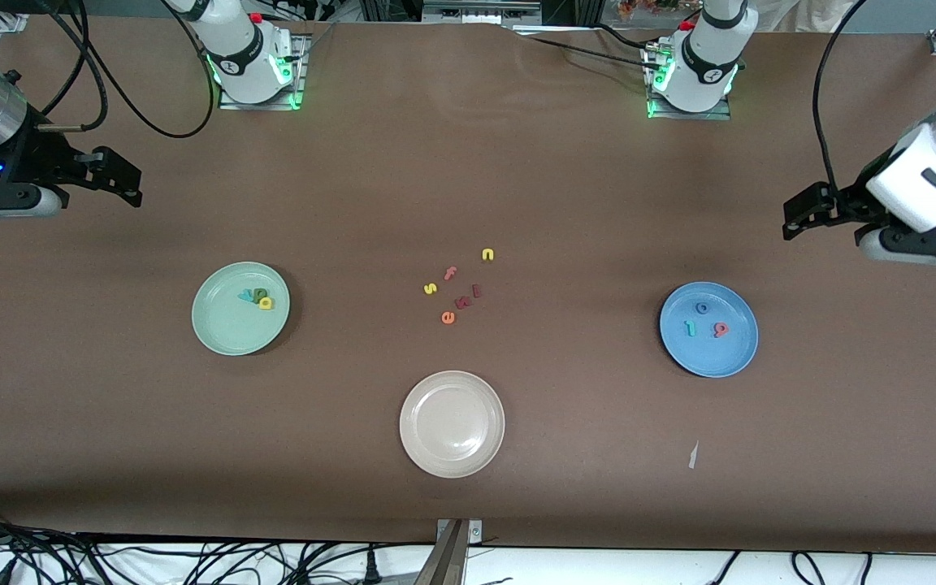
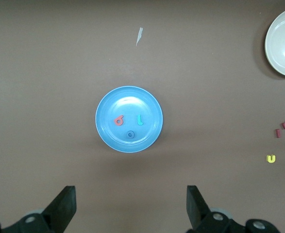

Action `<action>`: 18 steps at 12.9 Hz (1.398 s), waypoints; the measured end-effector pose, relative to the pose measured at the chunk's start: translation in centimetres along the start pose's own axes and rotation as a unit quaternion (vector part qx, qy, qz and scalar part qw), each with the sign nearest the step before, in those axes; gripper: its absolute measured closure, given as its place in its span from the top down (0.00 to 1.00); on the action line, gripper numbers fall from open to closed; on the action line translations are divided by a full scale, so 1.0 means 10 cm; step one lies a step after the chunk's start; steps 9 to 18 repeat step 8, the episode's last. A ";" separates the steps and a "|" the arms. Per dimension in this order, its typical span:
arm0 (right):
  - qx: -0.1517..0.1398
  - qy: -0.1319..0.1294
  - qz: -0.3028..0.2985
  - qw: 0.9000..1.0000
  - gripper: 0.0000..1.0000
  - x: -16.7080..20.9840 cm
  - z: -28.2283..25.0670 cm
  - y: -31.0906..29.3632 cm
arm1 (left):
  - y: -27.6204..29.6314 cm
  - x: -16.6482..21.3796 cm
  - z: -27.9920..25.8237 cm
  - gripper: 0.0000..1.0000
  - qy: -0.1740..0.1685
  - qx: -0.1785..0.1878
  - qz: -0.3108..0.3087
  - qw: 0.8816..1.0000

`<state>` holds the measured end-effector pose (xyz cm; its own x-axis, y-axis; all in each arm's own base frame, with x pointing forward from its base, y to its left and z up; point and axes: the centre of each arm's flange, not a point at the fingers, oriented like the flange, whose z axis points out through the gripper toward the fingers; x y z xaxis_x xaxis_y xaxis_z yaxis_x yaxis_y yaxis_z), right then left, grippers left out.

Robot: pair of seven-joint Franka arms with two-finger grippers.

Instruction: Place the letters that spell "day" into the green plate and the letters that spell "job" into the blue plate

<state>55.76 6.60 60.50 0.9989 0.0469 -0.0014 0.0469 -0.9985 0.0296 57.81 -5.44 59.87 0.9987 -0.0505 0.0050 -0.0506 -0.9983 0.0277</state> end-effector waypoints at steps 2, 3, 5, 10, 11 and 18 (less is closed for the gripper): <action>0.000 -0.002 0.000 1.000 1.00 0.01 0.02 0.00 | -0.10 -0.12 0.04 1.00 0.001 0.002 -0.004 1.000; 0.000 -0.004 0.000 1.000 1.00 0.02 0.04 0.00 | -0.15 -0.13 0.06 1.00 -0.001 0.002 -0.004 1.000; 0.000 -0.008 0.000 1.000 1.00 0.04 0.09 0.00 | -0.25 -0.13 0.11 1.00 -0.006 0.002 -0.008 1.000; -0.001 -0.009 0.000 1.000 1.00 0.05 0.11 0.00 | -0.27 -0.14 0.13 1.00 -0.008 0.002 -0.008 1.000; -0.001 -0.009 0.000 1.000 1.00 0.05 0.11 0.00 | -0.27 -0.14 0.13 1.00 -0.008 0.002 -0.008 1.000; -0.001 -0.009 0.000 1.000 1.00 0.05 0.11 0.00 | -0.27 -0.14 0.13 1.00 -0.008 0.002 -0.008 1.000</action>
